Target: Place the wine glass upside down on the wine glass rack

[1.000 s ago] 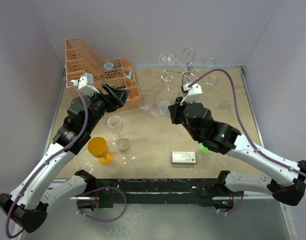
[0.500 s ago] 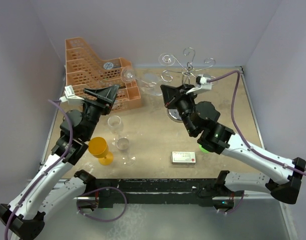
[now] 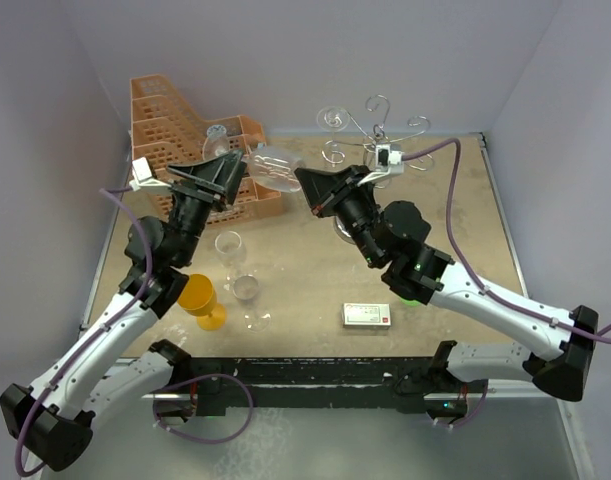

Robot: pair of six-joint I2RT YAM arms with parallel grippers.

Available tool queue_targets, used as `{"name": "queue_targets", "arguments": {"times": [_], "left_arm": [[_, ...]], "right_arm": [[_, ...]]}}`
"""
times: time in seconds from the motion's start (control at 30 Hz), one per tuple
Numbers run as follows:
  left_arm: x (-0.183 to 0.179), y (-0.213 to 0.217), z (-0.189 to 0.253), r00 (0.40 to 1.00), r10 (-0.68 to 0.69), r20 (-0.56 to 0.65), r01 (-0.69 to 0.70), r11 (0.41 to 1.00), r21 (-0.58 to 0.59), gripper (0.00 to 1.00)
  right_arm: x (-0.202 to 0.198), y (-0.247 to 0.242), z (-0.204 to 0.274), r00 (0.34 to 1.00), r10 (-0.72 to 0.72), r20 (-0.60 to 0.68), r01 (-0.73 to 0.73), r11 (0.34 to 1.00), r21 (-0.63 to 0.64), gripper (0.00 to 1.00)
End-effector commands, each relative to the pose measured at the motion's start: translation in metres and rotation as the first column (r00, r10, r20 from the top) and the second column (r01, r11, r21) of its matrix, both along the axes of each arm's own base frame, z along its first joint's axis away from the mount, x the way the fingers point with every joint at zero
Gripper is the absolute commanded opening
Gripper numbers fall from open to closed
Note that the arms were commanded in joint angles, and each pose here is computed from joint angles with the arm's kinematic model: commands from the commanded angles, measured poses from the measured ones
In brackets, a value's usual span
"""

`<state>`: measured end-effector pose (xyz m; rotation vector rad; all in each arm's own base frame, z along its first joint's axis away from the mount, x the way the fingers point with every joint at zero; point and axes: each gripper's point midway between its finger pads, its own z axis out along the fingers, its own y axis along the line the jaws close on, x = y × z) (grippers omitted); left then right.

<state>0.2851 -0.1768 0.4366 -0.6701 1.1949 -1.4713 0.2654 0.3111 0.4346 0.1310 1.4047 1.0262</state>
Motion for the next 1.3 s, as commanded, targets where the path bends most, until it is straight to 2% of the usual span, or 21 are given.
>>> {"name": "queue_targets", "arguments": {"times": [0.0, 0.43, 0.57, 0.67, 0.87, 0.93, 1.03, 1.17, 1.23, 1.27], "left_arm": [[-0.020, 0.014, 0.039, 0.989, 0.017, 0.148, -0.002, 0.995, -0.098, 0.59], [-0.018, 0.010, 0.047, 0.987, -0.004, 0.158, 0.027, 0.990, -0.141, 0.26], [-0.019, 0.010, 0.047, 0.985, -0.010, 0.171, 0.038, 0.986, -0.159, 0.14], [-0.019, 0.010, 0.046, 0.984, -0.015, 0.179, 0.047, 0.983, -0.176, 0.00], [-0.019, 0.010, 0.047, 0.982, -0.005, 0.191, 0.035, 0.987, -0.154, 0.00], [-0.019, 0.012, 0.047, 0.981, 0.011, 0.195, 0.017, 0.990, -0.140, 0.00], [-0.018, 0.016, 0.048, 0.979, 0.045, 0.200, -0.023, 0.994, -0.107, 0.00], [-0.015, 0.020, 0.048, 0.975, 0.103, 0.199, -0.102, 0.995, -0.012, 0.00], [-0.009, 0.021, 0.046, 0.975, 0.130, 0.178, -0.144, 0.987, 0.066, 0.00], [-0.005, 0.021, 0.042, 0.977, 0.144, 0.155, -0.162, 0.980, 0.113, 0.00]], "right_arm": [[-0.018, 0.002, 0.058, 0.991, 0.086, 0.099, -0.104, 0.975, 0.195, 0.03], [-0.027, 0.016, 0.056, 0.979, 0.168, 0.114, -0.188, 0.960, 0.206, 0.03], [-0.027, 0.021, 0.052, 0.977, 0.186, 0.108, -0.204, 0.959, 0.198, 0.03], [-0.027, 0.023, 0.049, 0.976, 0.191, 0.103, -0.208, 0.959, 0.194, 0.02], [-0.028, 0.019, 0.050, 0.978, 0.184, 0.096, -0.200, 0.958, 0.203, 0.04], [-0.029, 0.015, 0.050, 0.980, 0.177, 0.094, -0.193, 0.960, 0.203, 0.08], [-0.030, 0.007, 0.049, 0.983, 0.161, 0.085, -0.174, 0.965, 0.195, 0.20], [-0.031, -0.007, 0.037, 0.990, 0.125, 0.057, -0.132, 0.980, 0.148, 0.39], [-0.037, -0.012, 0.028, 0.988, 0.138, 0.063, -0.144, 0.985, 0.098, 0.55], [-0.041, -0.014, 0.024, 0.986, 0.149, 0.077, -0.154, 0.986, 0.066, 0.59]]}}
